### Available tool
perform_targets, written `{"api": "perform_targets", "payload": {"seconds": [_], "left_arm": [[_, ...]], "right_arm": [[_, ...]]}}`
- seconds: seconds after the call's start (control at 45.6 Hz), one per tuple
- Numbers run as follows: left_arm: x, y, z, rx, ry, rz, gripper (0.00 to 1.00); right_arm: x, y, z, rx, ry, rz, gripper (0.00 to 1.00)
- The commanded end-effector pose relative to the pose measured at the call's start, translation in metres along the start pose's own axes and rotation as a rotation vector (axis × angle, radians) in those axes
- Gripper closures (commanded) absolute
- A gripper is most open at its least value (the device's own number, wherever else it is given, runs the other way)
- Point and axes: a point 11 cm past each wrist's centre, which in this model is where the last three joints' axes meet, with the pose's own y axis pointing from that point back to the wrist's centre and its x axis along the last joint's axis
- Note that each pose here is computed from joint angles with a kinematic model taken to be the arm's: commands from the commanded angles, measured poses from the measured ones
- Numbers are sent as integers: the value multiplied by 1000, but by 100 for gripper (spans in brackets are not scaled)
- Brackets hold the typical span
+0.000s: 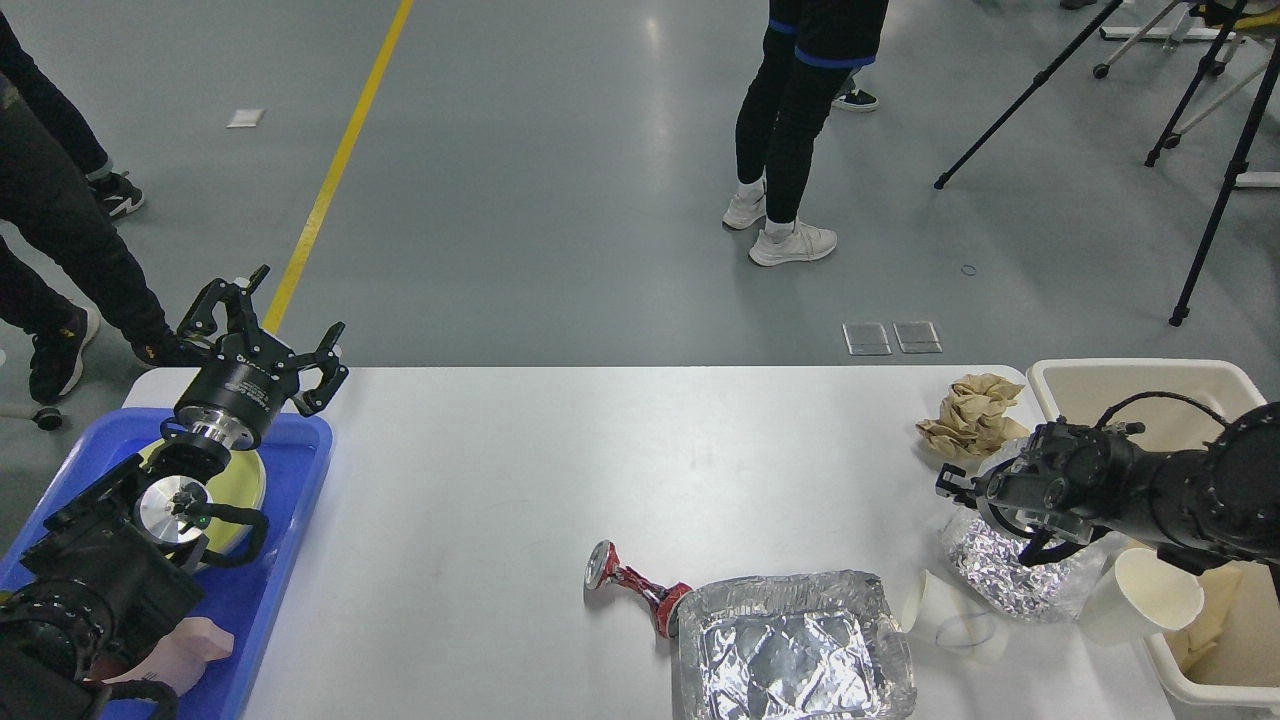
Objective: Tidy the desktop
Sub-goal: 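Close the right gripper on the crumpled foil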
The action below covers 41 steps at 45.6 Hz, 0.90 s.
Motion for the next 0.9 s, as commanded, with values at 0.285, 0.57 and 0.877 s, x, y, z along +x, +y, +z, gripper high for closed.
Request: {"api": "perform_targets", "payload": {"seconds": [0.285, 0.57, 0.877], "left_arm": [[0, 0, 0, 0, 0, 0, 4], [0, 0, 0, -1, 1, 0, 4], [0, 0, 0, 0, 0, 0, 4]], "right_arm": [[-7, -1, -5, 11, -4, -16, 56], [-11, 0, -9, 23, -17, -35, 79], [-12, 1, -15, 40, -32, -44, 90]]}}
